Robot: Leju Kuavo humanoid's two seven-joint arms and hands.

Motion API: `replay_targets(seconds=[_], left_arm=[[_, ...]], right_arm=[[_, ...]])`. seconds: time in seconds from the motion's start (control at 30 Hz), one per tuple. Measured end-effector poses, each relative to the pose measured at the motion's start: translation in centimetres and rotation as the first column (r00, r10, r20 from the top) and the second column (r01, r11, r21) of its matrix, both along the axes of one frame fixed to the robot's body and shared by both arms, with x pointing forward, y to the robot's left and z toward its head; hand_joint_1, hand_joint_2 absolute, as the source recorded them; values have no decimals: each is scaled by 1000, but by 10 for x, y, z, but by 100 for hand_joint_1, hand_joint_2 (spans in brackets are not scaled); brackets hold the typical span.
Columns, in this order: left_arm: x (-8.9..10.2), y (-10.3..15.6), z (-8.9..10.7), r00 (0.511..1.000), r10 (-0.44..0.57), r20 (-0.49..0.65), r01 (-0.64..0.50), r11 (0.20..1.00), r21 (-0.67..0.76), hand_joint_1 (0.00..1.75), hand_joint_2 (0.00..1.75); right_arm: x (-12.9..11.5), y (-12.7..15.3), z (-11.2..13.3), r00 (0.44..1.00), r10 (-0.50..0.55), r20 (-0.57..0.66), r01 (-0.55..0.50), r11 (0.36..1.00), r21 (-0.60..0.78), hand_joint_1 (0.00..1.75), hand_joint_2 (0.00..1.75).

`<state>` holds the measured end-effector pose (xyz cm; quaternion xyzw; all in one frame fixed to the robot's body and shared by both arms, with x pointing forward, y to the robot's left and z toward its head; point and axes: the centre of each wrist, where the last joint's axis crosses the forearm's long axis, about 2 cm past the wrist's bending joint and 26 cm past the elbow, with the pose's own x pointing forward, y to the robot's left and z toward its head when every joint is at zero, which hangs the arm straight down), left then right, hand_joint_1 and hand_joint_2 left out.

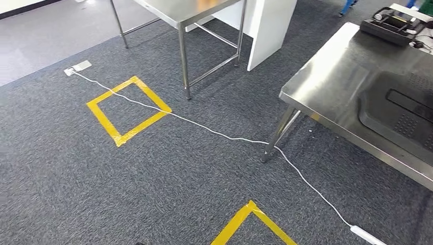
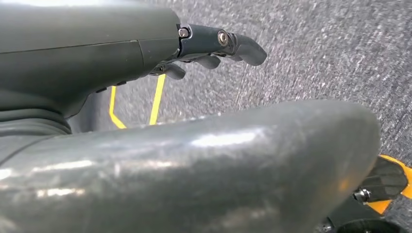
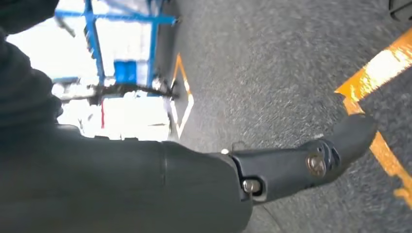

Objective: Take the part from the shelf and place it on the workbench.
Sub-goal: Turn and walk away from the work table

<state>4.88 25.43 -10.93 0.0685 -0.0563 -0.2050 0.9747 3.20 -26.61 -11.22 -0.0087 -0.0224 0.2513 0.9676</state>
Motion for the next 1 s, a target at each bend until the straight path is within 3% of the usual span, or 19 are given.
replay_targets(seconds=[0.4, 0.57, 1.0], left_arm=[[-9, 1, -1, 998, -28, 61, 26, 999, 20, 0, 0], [-6, 2, 0, 973, -125, 196, 106, 989, 104, 0, 0], [-2, 1, 1, 985, -40, 167, 18, 991, 130, 0, 0]], right_arm=[[2, 1, 0, 1000, 2, 9, -2, 1000, 3, 0, 0], [-3, 1, 0, 1000, -16, 17, 16, 1000, 8, 0, 0], [0, 6, 0, 1000, -14, 28, 13, 1000, 18, 0, 0]])
